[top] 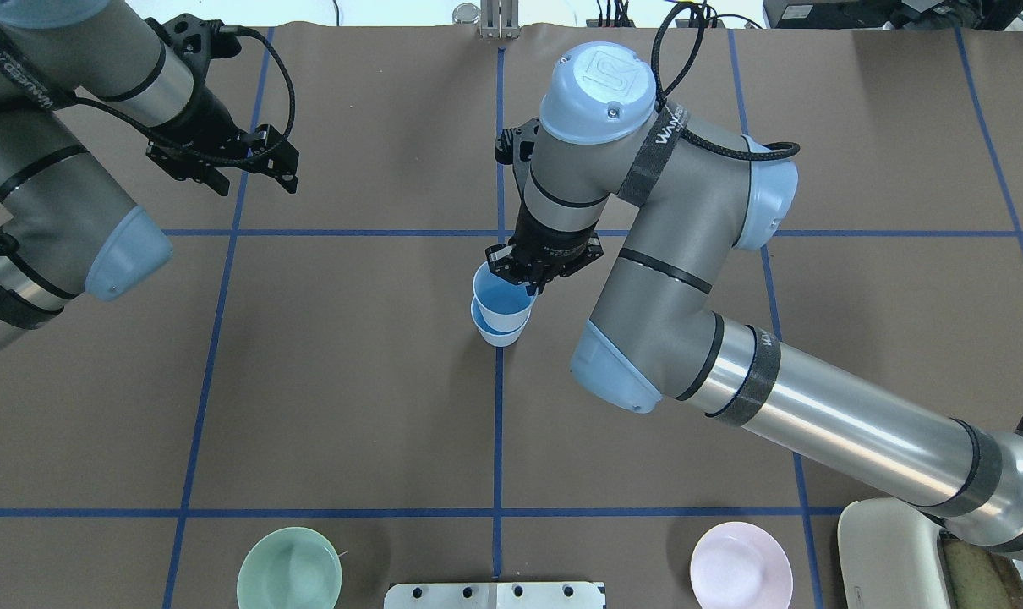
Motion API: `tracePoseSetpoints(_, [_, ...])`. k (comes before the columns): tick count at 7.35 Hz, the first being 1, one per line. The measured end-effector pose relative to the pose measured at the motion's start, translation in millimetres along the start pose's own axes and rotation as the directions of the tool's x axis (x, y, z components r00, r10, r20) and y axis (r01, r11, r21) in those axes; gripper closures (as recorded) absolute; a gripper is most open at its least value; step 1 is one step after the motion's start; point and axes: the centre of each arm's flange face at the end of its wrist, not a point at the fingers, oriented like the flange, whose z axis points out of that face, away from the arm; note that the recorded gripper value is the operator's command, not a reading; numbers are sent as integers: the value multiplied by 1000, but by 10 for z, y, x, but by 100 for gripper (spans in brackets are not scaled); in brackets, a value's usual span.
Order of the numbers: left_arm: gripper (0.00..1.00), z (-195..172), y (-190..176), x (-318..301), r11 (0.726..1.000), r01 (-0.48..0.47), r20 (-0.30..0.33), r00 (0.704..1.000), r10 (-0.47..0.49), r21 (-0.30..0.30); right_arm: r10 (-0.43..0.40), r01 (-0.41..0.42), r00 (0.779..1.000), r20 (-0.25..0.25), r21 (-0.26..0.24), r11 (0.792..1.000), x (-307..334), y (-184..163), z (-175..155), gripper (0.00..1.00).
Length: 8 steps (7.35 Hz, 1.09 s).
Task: Stack blue cups with both arms
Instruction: 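Press the right gripper's cup down into the lower cup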
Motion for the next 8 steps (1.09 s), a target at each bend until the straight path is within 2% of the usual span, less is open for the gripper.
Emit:
tracePoseSetpoints(4, [6, -2, -1, 4, 1000, -1, -1, 1000, 1, 1, -5, 5, 1000, 5, 10, 1000, 7, -52, 79, 91])
tracePoseSetpoints(5, [5, -3, -1, 6, 1000, -1, -1, 1000, 1, 1, -5, 5, 1000, 5, 9, 1000, 7, -49, 89, 58])
tracePoseSetpoints(7, [5, -8, -5, 5, 1000, 0, -1, 1000, 0, 1, -2, 2, 1000, 4, 7, 1000, 10, -46, 102, 25])
tracePoseSetpoints(8, [5, -11, -7, 6, 1000, 0, -1, 1000, 0, 2, 1, -1, 1000, 4, 7, 1000, 11, -46, 104, 4])
